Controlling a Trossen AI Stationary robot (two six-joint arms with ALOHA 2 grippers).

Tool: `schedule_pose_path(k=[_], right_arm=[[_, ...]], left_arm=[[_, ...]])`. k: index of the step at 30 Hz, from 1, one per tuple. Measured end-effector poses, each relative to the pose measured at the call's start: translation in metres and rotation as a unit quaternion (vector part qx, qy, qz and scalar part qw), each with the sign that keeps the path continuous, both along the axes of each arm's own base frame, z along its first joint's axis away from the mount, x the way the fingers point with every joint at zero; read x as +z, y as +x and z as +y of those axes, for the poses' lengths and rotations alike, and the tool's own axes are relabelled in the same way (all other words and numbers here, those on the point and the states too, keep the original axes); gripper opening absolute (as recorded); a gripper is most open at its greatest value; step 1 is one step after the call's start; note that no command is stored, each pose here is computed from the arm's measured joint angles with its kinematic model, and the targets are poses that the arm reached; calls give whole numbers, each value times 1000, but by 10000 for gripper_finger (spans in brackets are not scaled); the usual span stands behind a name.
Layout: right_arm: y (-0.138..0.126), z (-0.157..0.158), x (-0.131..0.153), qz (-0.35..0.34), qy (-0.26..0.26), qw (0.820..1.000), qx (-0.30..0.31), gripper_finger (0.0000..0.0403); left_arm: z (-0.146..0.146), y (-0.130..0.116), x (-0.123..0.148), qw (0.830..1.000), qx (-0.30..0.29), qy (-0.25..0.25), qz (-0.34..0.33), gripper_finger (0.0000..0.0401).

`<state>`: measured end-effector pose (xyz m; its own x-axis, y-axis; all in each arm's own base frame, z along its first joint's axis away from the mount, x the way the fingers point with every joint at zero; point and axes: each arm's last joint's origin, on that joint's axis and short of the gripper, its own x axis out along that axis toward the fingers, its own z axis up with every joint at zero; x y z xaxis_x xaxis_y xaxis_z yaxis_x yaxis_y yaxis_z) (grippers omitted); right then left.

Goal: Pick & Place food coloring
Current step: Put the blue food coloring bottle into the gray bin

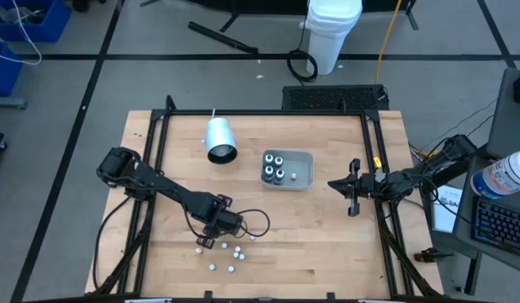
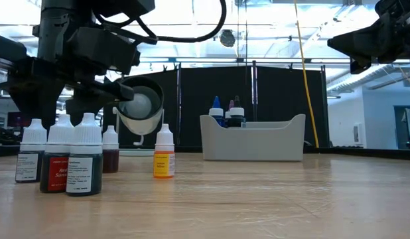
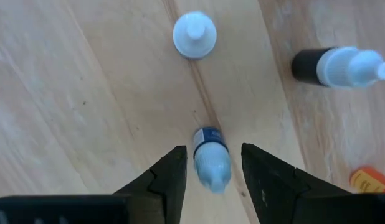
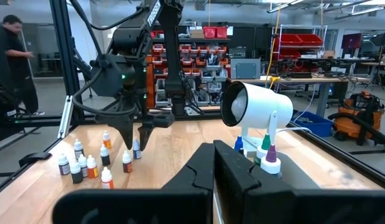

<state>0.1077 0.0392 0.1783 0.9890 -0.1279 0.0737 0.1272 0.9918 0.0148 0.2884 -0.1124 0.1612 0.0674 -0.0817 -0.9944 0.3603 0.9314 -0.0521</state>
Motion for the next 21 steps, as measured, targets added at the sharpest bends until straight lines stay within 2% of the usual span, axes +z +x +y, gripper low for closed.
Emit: schedule_pose_path(k=[5,14,17,21], right_arm=[[0,0,0,0,0,1000,0,0],[0,0,0,0,0,1000,0,0],[0,0,0,0,0,1000,0,0],[0,0,0,0,0,1000,0,0]], left_arm=[[0,0,0,1000,2,1,3,151],[0,0,0,1000,2,1,2,70],[0,0,0,1000,2,1,2,68],[0,0,0,1000,3,0,1,89]])
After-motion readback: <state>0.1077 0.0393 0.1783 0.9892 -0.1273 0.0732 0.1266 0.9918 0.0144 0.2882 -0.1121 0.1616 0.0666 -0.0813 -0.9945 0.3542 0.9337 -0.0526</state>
